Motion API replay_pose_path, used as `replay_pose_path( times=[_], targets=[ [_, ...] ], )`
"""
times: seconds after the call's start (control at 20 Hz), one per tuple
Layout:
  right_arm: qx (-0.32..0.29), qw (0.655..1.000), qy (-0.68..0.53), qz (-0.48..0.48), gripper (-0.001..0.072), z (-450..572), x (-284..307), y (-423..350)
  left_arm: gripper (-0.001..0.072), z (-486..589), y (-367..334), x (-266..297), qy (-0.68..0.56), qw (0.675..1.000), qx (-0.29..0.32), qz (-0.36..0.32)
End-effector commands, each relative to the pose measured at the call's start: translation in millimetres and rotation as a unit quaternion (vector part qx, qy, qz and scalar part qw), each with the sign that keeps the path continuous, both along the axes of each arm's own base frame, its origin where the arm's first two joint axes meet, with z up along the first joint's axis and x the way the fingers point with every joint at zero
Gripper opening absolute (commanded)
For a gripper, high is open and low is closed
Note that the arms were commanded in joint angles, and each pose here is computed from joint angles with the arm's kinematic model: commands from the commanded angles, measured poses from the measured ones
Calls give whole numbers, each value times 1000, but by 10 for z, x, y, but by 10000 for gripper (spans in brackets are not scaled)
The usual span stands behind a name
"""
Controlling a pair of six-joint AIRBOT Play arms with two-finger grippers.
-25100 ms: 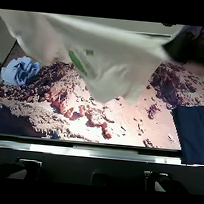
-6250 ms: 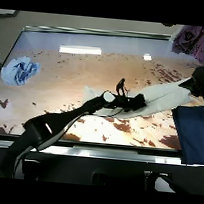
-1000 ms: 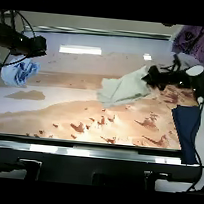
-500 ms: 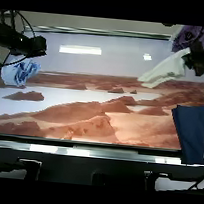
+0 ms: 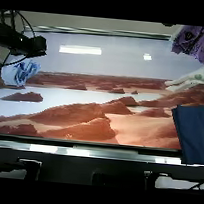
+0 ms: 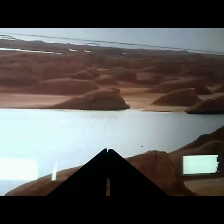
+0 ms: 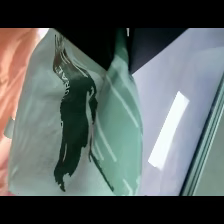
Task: Fold the clothes and pants, and hang the long-sleeved shirts on hangers.
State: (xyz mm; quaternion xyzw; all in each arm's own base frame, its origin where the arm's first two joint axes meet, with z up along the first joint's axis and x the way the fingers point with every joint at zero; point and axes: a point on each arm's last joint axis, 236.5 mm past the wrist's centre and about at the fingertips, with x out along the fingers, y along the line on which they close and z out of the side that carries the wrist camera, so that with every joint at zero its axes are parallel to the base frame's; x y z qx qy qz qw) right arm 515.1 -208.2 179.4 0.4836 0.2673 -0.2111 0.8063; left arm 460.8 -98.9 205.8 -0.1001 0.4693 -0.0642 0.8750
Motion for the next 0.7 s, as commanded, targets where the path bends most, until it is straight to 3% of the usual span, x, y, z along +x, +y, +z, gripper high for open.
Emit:
replay_pose_path(
  times=[0.0,0.4,0.65],
  targets=[
    [-17,997,62,-42,30,-110,-325,-210,17,-2,-4,-1,0,1000,0,-1],
    [-64,972,222,-29,30,-344,-1066,-264,17,-34,5,-46,12,1000,3,-2],
    [-88,932,350,19,32,-638,-1610,-261,17,-82,16,-125,31,999,8,-5]
  ],
)
